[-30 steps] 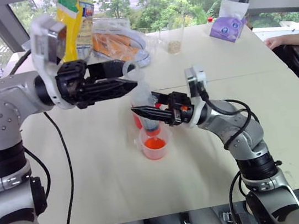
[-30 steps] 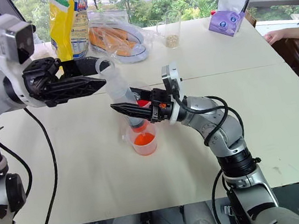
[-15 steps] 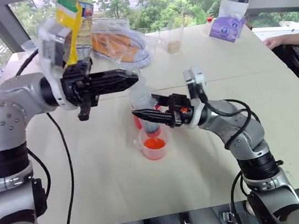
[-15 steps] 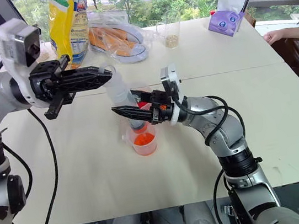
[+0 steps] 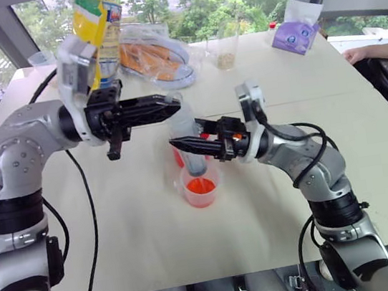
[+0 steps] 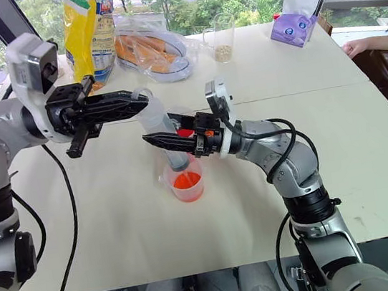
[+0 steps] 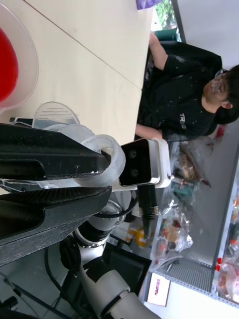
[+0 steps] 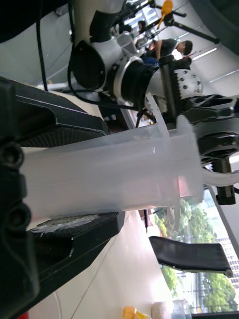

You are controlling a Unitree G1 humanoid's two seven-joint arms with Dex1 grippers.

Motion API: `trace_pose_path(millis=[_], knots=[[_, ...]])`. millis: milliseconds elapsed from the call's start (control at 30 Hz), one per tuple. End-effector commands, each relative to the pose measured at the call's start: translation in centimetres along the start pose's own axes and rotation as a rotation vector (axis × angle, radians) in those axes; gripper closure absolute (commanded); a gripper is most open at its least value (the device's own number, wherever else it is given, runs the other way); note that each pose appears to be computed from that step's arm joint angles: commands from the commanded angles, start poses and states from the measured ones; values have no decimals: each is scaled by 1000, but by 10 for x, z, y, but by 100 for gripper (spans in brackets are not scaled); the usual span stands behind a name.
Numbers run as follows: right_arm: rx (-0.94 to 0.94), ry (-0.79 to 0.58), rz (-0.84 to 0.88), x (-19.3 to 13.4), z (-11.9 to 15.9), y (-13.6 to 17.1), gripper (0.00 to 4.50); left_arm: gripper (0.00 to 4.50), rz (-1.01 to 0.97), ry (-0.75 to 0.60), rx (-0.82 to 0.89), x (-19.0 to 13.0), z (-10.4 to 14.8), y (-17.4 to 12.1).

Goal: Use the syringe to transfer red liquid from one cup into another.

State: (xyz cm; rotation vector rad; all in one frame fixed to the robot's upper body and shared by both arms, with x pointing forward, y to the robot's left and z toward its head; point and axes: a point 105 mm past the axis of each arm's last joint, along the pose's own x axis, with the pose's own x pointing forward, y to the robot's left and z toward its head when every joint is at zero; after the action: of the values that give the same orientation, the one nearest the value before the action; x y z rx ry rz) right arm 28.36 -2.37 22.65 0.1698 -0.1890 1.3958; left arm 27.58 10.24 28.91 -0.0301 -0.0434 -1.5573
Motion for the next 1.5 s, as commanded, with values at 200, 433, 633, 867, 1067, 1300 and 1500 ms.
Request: trace_pose_path(millis=[200, 433, 633, 867, 1067, 1300, 1500], knots=[[-98, -195, 36, 4, 65, 11, 308, 449, -61, 86, -81, 15, -29, -9], [-42, -154, 33, 3, 48, 14, 308, 412, -3, 48, -91, 11, -12, 0], [-1, -122, 24, 1, 34, 14, 308, 121, 88, -3, -47, -1, 5, 12], [29, -104, -2, -3, 26, 10, 308, 8, 212, -68, 38, -30, 32, 17], [18, -112, -43, -7, 38, -1, 308, 8, 264, -22, 33, -51, 20, 5], [56, -68, -225, -18, 76, -36, 308, 8, 272, 35, 13, -47, -11, -3], [320, 218, -592, -71, 69, -94, 308, 8, 279, 69, 17, -43, -30, -10]])
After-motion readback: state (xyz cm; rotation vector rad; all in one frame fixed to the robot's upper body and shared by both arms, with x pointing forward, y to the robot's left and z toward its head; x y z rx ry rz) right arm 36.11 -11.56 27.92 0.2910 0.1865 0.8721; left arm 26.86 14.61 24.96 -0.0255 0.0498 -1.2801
